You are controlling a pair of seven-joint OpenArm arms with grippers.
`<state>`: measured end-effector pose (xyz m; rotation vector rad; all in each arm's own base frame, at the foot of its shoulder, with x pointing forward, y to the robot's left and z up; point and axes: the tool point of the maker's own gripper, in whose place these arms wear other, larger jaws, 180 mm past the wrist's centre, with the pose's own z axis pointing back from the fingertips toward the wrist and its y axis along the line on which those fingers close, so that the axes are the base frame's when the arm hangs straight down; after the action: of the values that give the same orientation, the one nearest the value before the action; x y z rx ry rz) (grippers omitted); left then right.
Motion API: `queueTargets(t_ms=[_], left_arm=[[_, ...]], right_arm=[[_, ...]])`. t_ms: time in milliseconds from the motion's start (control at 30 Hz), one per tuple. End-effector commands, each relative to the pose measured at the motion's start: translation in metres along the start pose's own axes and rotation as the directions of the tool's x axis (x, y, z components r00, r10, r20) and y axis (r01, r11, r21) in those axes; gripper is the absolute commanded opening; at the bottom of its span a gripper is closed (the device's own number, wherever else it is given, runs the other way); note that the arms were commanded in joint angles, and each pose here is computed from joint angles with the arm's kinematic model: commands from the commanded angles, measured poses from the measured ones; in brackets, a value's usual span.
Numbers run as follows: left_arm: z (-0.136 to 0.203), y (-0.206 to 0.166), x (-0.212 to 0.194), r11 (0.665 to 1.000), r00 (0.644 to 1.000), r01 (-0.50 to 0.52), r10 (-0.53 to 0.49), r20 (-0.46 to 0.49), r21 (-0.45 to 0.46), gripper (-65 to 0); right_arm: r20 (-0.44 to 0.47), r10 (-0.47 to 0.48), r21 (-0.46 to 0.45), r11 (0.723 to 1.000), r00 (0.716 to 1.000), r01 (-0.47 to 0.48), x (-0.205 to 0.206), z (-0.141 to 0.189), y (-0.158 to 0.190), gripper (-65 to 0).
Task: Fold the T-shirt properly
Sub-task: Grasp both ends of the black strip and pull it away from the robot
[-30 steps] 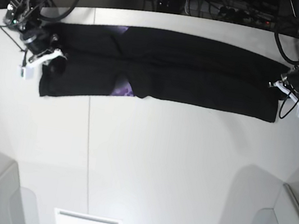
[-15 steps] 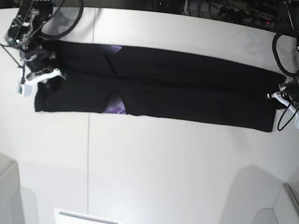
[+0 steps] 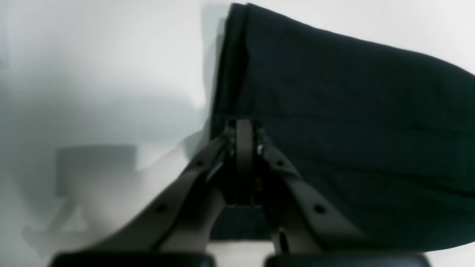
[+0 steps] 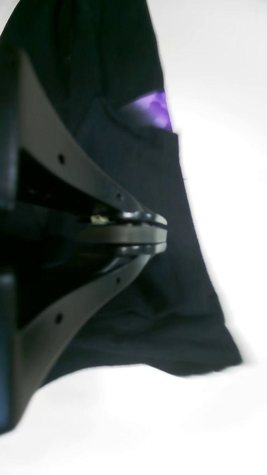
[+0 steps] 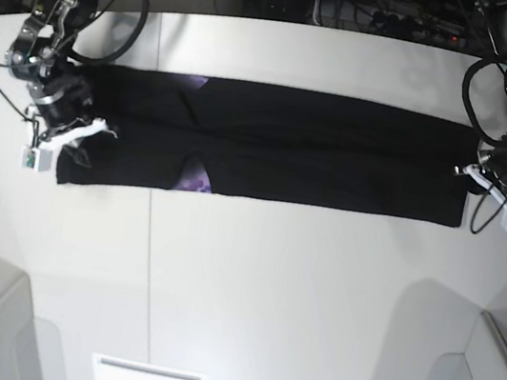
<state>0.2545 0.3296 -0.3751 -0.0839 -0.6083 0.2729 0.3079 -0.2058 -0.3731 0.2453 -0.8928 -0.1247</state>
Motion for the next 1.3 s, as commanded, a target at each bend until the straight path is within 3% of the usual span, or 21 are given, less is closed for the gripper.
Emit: queueTargets(t_ms=[0,133,267,467,567,733,800,933,1267], left_arm=[[0.020,0.012,0.030,0.999,0.997,0.016,-0.019,0.080,0.044,-65.0],[0.052,0.026,0.049,0.996,0.988,-0.035,0.022,0.152,0.082,-65.0],[0.064,0.028,0.049,0.993,0.971,-0.116,0.116,0.209,-0.011,-65.0],[0.056,0.020,0.033,0.972,0.962,-0.190,0.213,0.172,-0.142,-16.6],[0.047,0.024,0.026,0.964,0.961,-0.214,0.237,0.146,-0.156,0.0],[0.029,0.019,0.018,0.961,0.970,-0.200,0.221,0.096,-0.190,0.0],[0.018,0.012,0.010,0.971,0.983,-0.166,0.177,0.054,-0.172,0.0],[-0.001,0.000,0.007,0.984,0.992,-0.098,0.108,0.062,-0.149,0.0],[-0.025,-0.002,-0.022,0.978,0.990,-0.141,0.137,-0.033,-0.156,0.0]], right_arm=[[0.037,0.025,0.002,1.000,0.999,-0.025,0.016,0.006,0.001,-65.0],[0.053,0.061,0.007,0.998,0.997,-0.062,0.028,0.016,0.011,-65.0],[0.057,0.068,0.009,0.998,0.996,-0.068,0.027,0.020,0.015,-65.0],[0.046,0.063,0.010,0.998,0.997,-0.063,0.022,0.019,0.014,-65.0],[0.044,0.063,0.010,0.998,0.997,-0.063,0.022,0.020,0.014,-65.0],[0.038,0.064,0.008,0.998,0.997,-0.064,0.018,0.021,0.014,-65.0],[0.036,0.064,0.008,0.998,0.997,-0.064,0.017,0.022,0.013,-65.0],[0.028,0.053,0.011,0.999,0.998,-0.053,0.011,0.022,0.015,-65.0],[0.028,0.046,0.015,0.999,0.999,-0.047,0.010,0.022,0.017,-65.0]])
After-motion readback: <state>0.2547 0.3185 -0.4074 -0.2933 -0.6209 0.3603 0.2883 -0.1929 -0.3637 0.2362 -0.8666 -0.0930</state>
